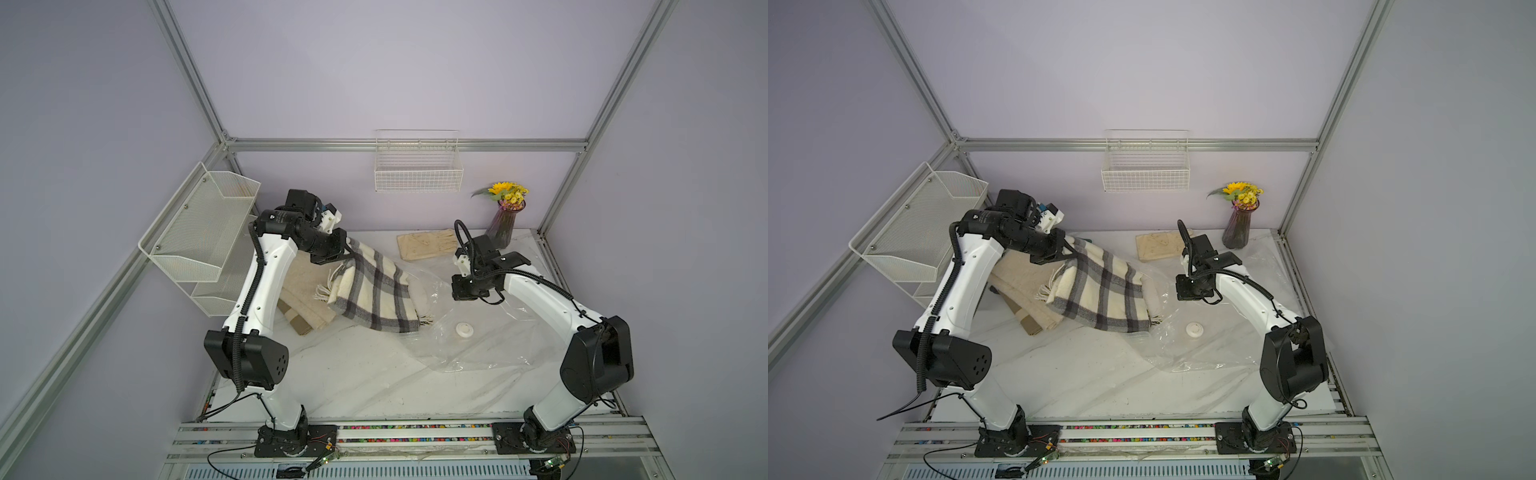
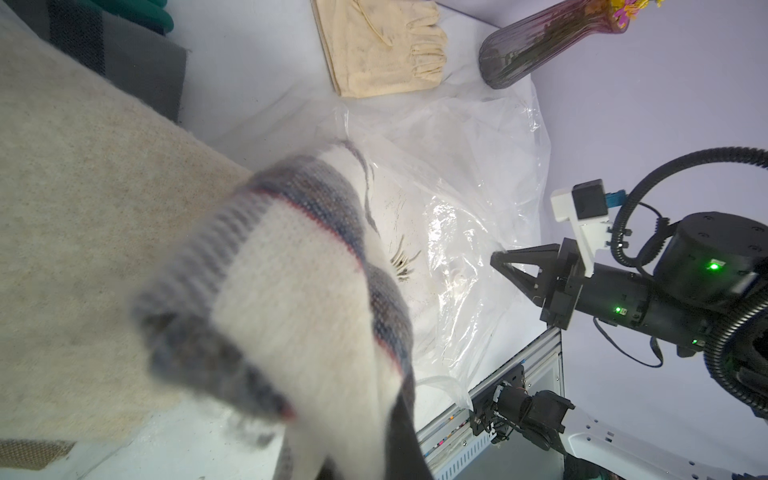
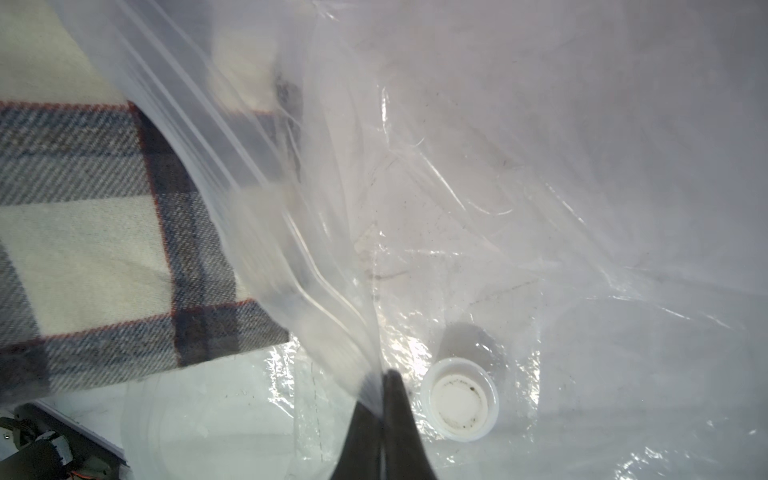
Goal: Take the scarf out of the vacuum bag
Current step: Take out the scarf from the vacuum bag, then place the scarf at the center of the board.
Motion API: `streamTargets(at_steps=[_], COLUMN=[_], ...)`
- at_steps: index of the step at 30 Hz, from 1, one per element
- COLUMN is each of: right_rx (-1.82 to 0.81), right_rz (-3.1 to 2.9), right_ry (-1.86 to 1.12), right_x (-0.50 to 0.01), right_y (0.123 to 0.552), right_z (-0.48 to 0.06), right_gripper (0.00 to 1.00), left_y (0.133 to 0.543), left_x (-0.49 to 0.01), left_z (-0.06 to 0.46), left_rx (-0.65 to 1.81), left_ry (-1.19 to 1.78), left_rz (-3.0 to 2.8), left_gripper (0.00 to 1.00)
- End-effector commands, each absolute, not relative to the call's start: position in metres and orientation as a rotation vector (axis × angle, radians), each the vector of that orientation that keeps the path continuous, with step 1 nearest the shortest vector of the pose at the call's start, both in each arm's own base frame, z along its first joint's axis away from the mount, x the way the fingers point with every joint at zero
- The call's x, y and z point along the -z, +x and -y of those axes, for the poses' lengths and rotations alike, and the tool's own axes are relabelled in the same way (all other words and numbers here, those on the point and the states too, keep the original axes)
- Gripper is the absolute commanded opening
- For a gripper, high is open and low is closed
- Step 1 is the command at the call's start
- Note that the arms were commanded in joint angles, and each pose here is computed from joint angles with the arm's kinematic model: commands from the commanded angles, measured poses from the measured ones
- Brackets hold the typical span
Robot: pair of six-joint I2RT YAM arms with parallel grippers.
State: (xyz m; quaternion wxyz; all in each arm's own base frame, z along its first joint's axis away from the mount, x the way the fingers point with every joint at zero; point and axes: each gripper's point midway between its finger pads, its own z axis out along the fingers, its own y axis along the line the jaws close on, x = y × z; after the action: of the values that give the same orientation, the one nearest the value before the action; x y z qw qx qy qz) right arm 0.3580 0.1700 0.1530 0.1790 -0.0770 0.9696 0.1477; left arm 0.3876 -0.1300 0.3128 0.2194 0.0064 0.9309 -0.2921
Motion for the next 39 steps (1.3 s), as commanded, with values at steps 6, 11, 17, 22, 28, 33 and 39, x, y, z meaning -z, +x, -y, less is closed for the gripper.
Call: streamTargets(at_steps=[6,11,17,22,28,33,39], right_rx=[-0.344,-0.348,-0.351,-0.339,-0.337,-0.337,-0.335], right_rz=[-2.756,-2.771,-2.771,-2.771,-2.778,-2.784,-2.79], right_ry=[-0.243,-0.245,-0.268,-0.266,-0.266,-0.268,-0.268], right_x=[-0.145,-0.14,-0.138,-0.137,-0.135,-0.133,-0.131], right_y=[0.357,0.358,0.356,0.356,0.356,0.357,0.357], right_z=[-0.165,-0.167,-0.171,-0.17,-0.17,-0.171,-0.171], right_gripper=[0.0,0.0,0.0,0.0,0.0,0.0,0.0], left_y=[0.387,0.385,0.387,0.388,0.382,0.384,0.398], left_x=[-0.375,-0.406,-0.436,-0.435,-0.43,-0.411,-0.395], left_z=[0.111,0.107,0.105,0.092,0.056,0.03,0.011], left_rx=[0.802,0.819,0.865,0.86,0.726,0.533,0.405], left_ry=[0.047,0.076,0.082,0.046,-0.027,-0.025,-0.032], left_rz=[-2.361,-2.242,-2.146,-2.143,-2.159,-2.228,-2.284], left_gripper=[0.0,0.0,0.0,0.0,0.0,0.0,0.0])
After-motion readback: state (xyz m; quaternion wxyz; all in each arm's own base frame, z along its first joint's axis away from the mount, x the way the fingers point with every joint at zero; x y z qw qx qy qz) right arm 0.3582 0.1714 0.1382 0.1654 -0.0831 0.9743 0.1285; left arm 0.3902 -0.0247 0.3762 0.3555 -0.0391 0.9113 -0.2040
